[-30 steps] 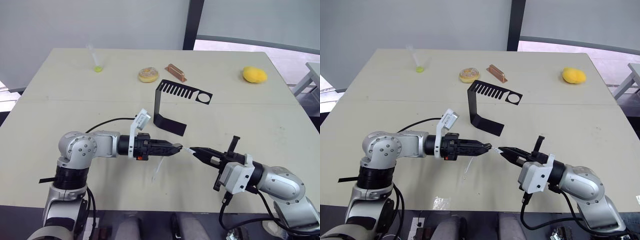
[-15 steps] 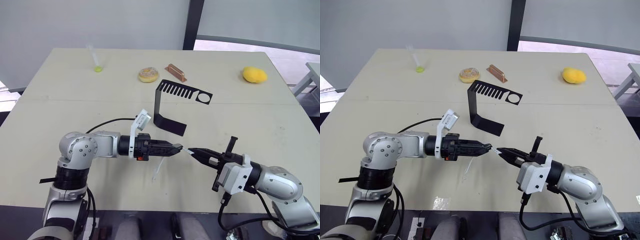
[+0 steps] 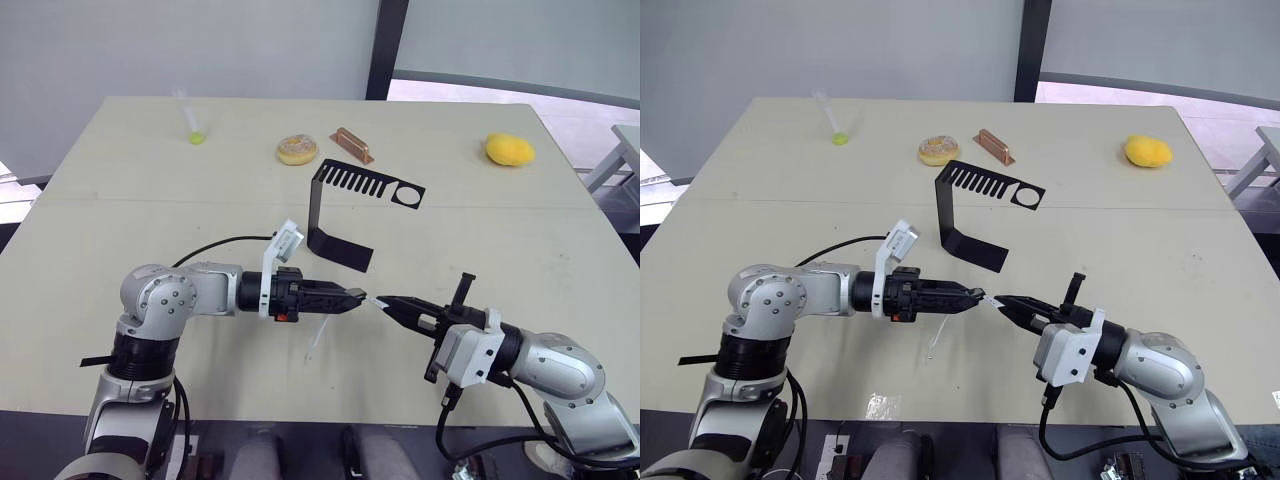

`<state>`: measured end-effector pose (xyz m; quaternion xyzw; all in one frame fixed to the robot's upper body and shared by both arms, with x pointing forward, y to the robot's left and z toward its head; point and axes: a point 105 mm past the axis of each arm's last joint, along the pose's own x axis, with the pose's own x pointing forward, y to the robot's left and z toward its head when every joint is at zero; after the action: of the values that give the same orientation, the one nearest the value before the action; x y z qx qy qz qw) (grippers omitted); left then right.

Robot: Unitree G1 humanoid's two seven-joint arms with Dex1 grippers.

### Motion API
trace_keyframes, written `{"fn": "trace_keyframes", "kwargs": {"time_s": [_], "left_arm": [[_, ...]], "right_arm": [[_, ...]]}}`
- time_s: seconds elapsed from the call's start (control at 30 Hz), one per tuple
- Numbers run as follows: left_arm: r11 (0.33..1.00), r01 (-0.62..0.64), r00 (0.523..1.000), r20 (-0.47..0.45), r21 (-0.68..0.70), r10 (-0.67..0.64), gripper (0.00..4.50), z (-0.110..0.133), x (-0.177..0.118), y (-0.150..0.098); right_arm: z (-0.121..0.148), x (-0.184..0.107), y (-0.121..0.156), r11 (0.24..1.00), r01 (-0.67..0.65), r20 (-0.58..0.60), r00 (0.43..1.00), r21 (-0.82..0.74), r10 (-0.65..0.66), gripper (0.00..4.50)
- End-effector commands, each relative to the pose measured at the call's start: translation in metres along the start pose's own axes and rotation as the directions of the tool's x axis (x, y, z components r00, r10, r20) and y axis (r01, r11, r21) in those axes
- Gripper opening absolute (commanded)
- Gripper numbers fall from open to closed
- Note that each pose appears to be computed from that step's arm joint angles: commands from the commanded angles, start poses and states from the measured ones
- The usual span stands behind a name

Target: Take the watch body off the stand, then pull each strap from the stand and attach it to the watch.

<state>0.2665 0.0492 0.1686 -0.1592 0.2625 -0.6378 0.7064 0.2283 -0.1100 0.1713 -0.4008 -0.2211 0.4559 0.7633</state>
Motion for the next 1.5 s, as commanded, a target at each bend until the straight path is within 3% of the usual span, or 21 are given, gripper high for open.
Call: {"fn": "trace_keyframes", "kwargs": {"time_s": [0.03, 1.5], "left_arm": [[0.998, 0.033, 0.999, -0.018, 0.052, -0.032, 1.58, -0.0004, 0.0041, -0.0103], [0.998, 0.04, 0.998, -0.041, 0.047, -0.039, 1.58, -0.0025, 0.0092, -0.0129]], "right_arm": [[0.0083, 0.0021, -0.0026, 1.0, 0.003, 0.031, 1.0, -0.024, -0.002, 0.0], [-0.0015, 0.0074, 0.0021, 0.999, -0.025, 0.009, 1.0, -0.027, 0.025, 0.0]]}}
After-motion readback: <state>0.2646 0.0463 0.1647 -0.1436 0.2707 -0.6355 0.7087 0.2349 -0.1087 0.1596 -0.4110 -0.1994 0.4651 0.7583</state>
